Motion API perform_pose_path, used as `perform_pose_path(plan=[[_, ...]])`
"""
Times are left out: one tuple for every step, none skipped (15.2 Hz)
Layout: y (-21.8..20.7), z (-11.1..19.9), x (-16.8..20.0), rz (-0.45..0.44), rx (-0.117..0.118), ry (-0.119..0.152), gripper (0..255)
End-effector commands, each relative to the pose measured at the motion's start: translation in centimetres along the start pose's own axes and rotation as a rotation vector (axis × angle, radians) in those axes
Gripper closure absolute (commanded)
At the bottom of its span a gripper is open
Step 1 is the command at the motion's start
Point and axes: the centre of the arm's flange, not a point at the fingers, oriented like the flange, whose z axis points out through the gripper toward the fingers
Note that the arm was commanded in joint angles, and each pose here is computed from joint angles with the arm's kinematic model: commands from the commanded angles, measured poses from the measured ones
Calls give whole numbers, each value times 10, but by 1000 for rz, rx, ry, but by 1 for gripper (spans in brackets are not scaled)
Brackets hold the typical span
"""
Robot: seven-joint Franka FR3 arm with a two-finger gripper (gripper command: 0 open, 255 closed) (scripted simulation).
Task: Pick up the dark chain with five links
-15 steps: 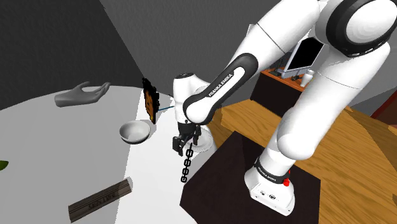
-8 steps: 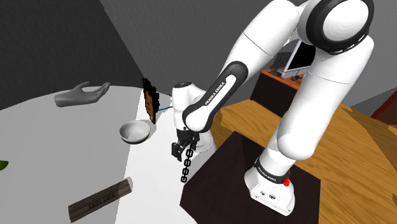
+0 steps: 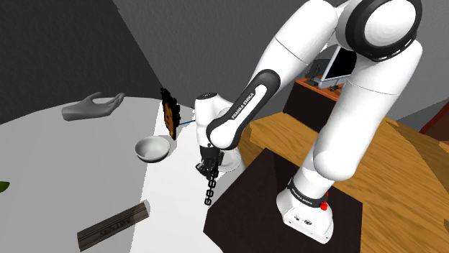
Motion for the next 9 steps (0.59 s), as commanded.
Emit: perform_pose_path(plan=[[0, 0, 0, 0, 0, -1, 255], [0, 0, 0, 0, 0, -1, 255], [0, -5, -1, 0, 0, -1, 255], [0, -10, -2, 0, 0, -1, 255], [0, -15, -3, 0, 0, -1, 255], [0, -20, -5, 0, 0, -1, 255], [0, -25, -6, 0, 0, -1, 255], [1, -30, -7, 0, 0, -1, 255], [1, -36, -8, 0, 0, -1, 255]])
